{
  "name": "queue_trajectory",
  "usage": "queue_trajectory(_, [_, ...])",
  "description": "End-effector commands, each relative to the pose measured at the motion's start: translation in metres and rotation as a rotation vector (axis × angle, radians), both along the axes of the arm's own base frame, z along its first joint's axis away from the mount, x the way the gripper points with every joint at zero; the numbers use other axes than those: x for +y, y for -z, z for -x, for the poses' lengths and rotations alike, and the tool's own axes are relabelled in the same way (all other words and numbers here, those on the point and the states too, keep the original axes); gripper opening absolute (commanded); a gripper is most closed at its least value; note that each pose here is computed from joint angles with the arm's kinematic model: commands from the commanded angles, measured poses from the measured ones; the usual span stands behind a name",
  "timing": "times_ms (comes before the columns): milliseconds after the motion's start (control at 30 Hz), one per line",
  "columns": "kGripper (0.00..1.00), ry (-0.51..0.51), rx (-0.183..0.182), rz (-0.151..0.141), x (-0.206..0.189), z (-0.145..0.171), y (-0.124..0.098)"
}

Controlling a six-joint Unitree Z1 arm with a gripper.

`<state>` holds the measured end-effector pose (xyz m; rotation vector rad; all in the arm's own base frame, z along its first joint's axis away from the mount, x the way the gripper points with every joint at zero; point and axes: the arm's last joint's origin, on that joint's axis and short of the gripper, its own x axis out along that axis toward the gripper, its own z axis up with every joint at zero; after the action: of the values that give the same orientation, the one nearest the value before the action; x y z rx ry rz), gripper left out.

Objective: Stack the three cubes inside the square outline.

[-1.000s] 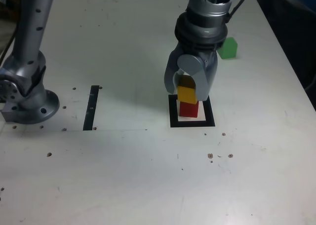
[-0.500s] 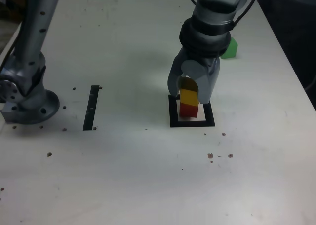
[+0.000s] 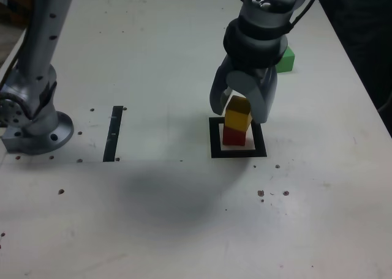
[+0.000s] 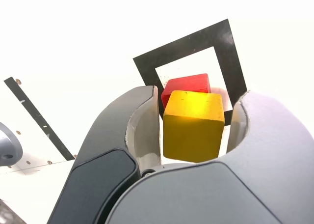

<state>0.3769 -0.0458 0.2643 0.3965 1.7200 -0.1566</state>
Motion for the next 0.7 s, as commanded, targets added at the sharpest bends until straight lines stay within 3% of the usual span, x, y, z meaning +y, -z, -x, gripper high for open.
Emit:
queue_trajectory(0, [0.99, -0.005, -0.015, -0.007, 0.001, 0.004, -0.007])
queue_trajectory(433, [0.99, -0.021, 0.003, -0.056, 0.012, 0.025, -0.027])
queue_trajectory(667, [0.99, -0.026, -0.032, -0.091, 0.049, 0.048, -0.058])
